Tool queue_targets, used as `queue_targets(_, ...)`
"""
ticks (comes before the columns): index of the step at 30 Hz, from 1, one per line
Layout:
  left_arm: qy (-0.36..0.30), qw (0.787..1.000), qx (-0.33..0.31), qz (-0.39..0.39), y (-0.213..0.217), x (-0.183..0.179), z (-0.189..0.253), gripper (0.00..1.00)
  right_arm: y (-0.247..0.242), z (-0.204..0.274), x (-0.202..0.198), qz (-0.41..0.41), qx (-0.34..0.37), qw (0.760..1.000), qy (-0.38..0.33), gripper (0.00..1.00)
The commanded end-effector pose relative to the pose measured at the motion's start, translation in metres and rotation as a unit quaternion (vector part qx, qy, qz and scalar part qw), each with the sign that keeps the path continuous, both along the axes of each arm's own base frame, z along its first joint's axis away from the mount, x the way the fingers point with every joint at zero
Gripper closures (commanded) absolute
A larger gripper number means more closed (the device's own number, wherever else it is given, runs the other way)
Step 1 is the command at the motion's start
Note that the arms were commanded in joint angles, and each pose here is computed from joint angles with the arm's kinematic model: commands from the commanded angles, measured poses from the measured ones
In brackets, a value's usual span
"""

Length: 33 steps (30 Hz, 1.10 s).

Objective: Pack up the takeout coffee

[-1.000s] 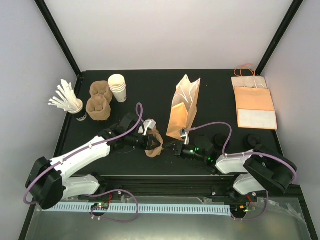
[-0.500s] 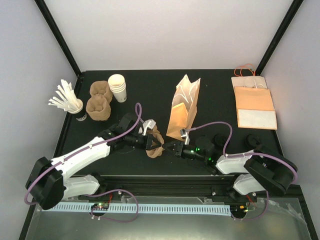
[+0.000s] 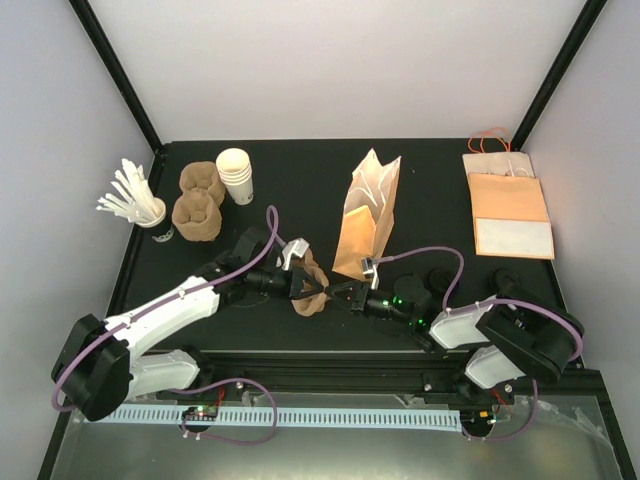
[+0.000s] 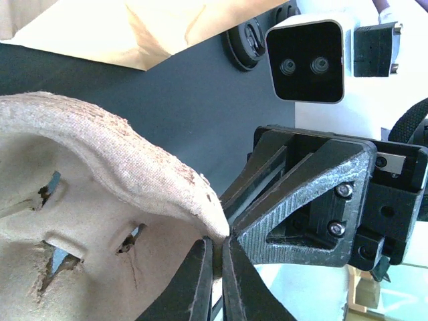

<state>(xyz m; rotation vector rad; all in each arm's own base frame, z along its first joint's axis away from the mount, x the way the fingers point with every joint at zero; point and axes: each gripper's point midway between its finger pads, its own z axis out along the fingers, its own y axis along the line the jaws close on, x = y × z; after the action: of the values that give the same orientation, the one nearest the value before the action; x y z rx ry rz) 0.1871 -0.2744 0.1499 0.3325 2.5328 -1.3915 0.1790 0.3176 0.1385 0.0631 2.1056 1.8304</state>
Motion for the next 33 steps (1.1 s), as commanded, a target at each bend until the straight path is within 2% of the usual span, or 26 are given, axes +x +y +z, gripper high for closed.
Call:
queue_targets(1, -0.008, 0.996, -0.081, -0.044, -0.015, -0.011, 0.032, 0.98, 0.009, 0.027, 0.001, 0.014, 0.028, 0.999, -0.032, 0.9)
queue_targets(3, -0.003, 0.994, -0.095, -0.047, -0.017, -0.012, 0.033, 0.98, 0.011, 0.026, 0.001, 0.018, 0.022, 0.999, -0.031, 0.96)
queue_targets(8, 0.001, 0.993, -0.105, -0.049, -0.018, -0.013, 0.034, 0.98, 0.013, 0.025, 0.001, 0.024, 0.001, 0.999, -0.041, 0.98)
queue_targets(19, 0.003, 0.991, -0.12, -0.051, -0.018, -0.013, 0.038, 0.98, 0.009, 0.035, -0.001, 0.019, 0.011, 0.998, -0.055, 0.79)
queue_targets(23, 0.006, 0.99, -0.13, -0.051, -0.018, -0.013, 0.042, 0.98, 0.012, 0.034, -0.002, 0.027, 0.008, 0.998, -0.055, 0.78)
queue_targets(31, 0.006, 0.986, -0.154, -0.062, -0.02, -0.017, 0.053, 0.99, 0.017, 0.026, 0.0, 0.036, -0.018, 0.998, -0.045, 0.95)
queue_targets(33, 0.007, 0.986, -0.154, -0.064, -0.02, -0.017, 0.052, 0.98, 0.018, 0.025, 0.0, 0.039, -0.027, 0.998, -0.045, 0.96)
